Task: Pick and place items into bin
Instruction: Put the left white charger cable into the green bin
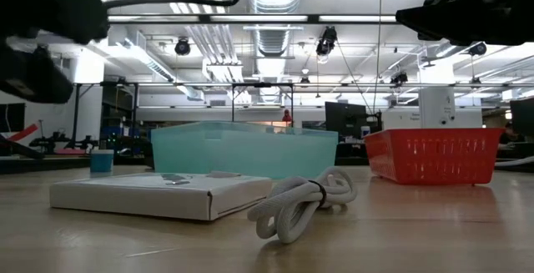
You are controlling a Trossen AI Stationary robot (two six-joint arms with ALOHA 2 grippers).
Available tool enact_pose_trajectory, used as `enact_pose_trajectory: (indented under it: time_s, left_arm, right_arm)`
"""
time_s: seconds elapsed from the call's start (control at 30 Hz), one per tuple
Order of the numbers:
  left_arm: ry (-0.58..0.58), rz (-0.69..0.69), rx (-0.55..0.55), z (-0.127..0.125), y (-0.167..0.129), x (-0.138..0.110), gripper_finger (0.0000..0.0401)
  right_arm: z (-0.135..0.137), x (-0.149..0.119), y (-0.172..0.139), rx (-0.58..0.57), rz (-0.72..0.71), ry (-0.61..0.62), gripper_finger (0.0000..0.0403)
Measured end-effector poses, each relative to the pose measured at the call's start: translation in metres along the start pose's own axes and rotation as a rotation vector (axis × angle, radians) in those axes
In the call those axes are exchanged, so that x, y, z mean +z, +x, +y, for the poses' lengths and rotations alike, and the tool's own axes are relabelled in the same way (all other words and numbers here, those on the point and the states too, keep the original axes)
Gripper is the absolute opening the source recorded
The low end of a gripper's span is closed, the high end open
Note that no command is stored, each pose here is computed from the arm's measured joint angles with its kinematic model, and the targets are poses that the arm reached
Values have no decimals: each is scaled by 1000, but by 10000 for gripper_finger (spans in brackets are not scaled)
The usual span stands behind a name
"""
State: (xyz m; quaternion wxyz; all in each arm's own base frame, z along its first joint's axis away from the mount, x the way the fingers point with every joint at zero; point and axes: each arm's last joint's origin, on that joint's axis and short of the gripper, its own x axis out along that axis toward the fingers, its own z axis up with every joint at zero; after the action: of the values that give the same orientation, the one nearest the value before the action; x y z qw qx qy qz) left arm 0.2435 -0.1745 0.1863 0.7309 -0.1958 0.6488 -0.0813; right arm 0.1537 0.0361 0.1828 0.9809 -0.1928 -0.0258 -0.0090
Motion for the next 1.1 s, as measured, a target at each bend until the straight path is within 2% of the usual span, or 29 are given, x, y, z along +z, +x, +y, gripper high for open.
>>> enact_pose_trajectory:
  time_s: [0.2, 0.43, 0.6, 0.77, 0.97, 1.1]
  left_arm:
    - [-19, -57, -29, -1, -14, 12, 10]
    - [-59, -135, 15, 6, -20, 23, 10]
    - [-225, -163, 7, 17, -26, 32, 10]
    - [-289, -191, -2, 25, -32, 39, 10]
    - [-241, -219, 1, 33, -39, 48, 10]
    - [-88, -334, -3, 35, -49, 64, 10]
  right_arm:
    - [0, 0, 0, 0, 0, 0, 68]
    - [0, 0, 0, 0, 0, 0, 68]
    - [0, 0, 0, 0, 0, 0, 68]
    - [0, 0, 0, 0, 0, -7, 68]
    - [0, 0, 0, 0, 0, -10, 68]
    - [0, 0, 0, 0, 0, -12, 68]
